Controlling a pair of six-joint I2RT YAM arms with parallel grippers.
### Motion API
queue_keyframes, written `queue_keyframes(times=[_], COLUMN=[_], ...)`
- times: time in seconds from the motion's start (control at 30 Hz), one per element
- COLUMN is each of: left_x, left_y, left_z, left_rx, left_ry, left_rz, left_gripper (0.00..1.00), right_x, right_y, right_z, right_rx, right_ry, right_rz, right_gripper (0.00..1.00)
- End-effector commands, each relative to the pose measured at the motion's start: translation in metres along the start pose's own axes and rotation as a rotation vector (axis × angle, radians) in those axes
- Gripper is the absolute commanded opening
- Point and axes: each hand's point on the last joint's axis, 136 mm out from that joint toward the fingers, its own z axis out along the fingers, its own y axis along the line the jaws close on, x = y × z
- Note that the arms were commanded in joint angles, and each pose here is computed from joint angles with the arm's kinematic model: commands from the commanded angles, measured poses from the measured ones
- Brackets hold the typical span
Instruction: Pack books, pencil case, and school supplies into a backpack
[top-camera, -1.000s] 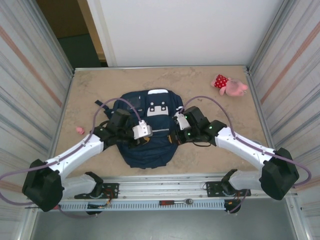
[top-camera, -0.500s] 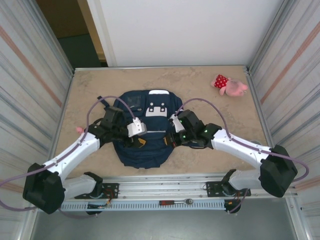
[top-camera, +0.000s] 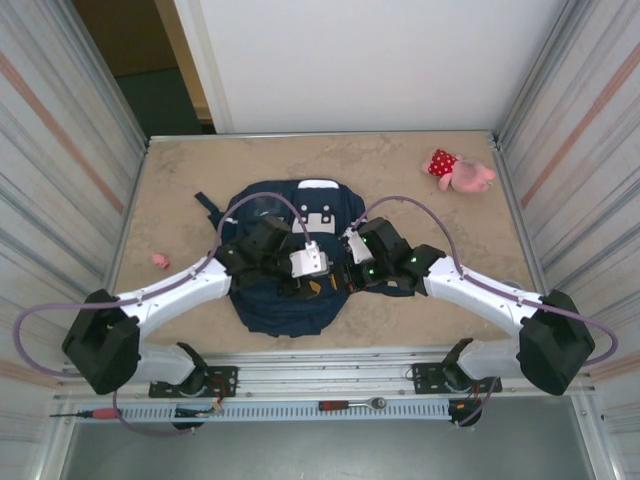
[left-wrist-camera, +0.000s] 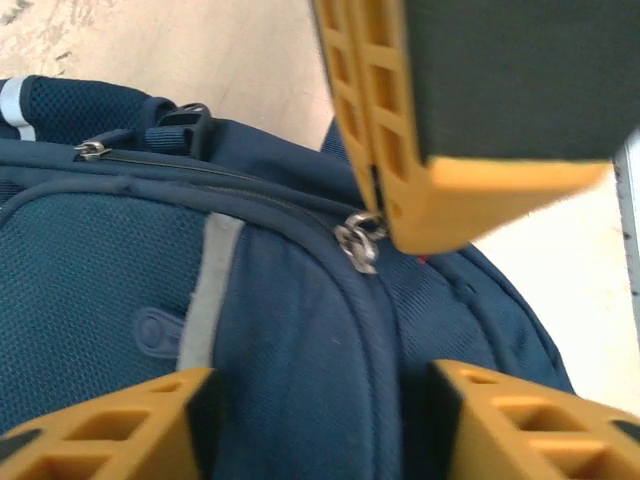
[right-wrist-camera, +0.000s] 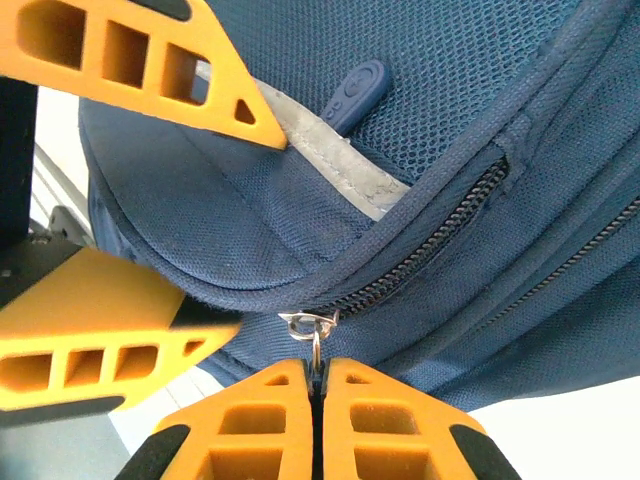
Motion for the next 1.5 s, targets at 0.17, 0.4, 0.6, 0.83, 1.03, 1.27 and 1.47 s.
queue_keyframes(times=[0.17,0.4,0.6,0.83,1.03,1.27,1.47], left_x=[-0.017,-0.013,-0.019,-0.023,-0.023,0.011,0.102], left_y=[0.003,-0.018,-0.046,-0.068,-0.029,0.058,0.087], left_z=[0.001,-0.016,-0.024,-0.031,-0.03,-0.096,-0.132], left_rx=[0.022,0.101,0.239,0.343,0.112,-0.326,-0.599], left_ry=[-0.03,-0.077,-0.136,-0.172,-0.142,-0.203,-0.146], left_rz=[0.044,0.051,0.09,0.133,-0.05,-0.711,-1.198], left_gripper=[0.06,0.0,0.0,0.0,0.63,0.86,0.87], right_x=[-0.015,-0.044,-0.068,-0.084,-0.089,-0.09,-0.11], right_y=[-0.042,-0.079,-0.086,-0.107,-0.103,-0.092,-0.058], right_z=[-0.021,-0.036,-0.023,-0.013,-0.014,-0.069,-0.061], right_rx=[0.158,0.253,0.251,0.268,0.233,0.331,0.293], right_ry=[-0.078,-0.178,-0.194,-0.207,-0.204,-0.227,-0.228], right_rz=[0.061,0.11,0.102,0.154,0.157,0.187,0.129], right_gripper=[0.0,0.0,0.0,0.0,0.36,0.71,0.69])
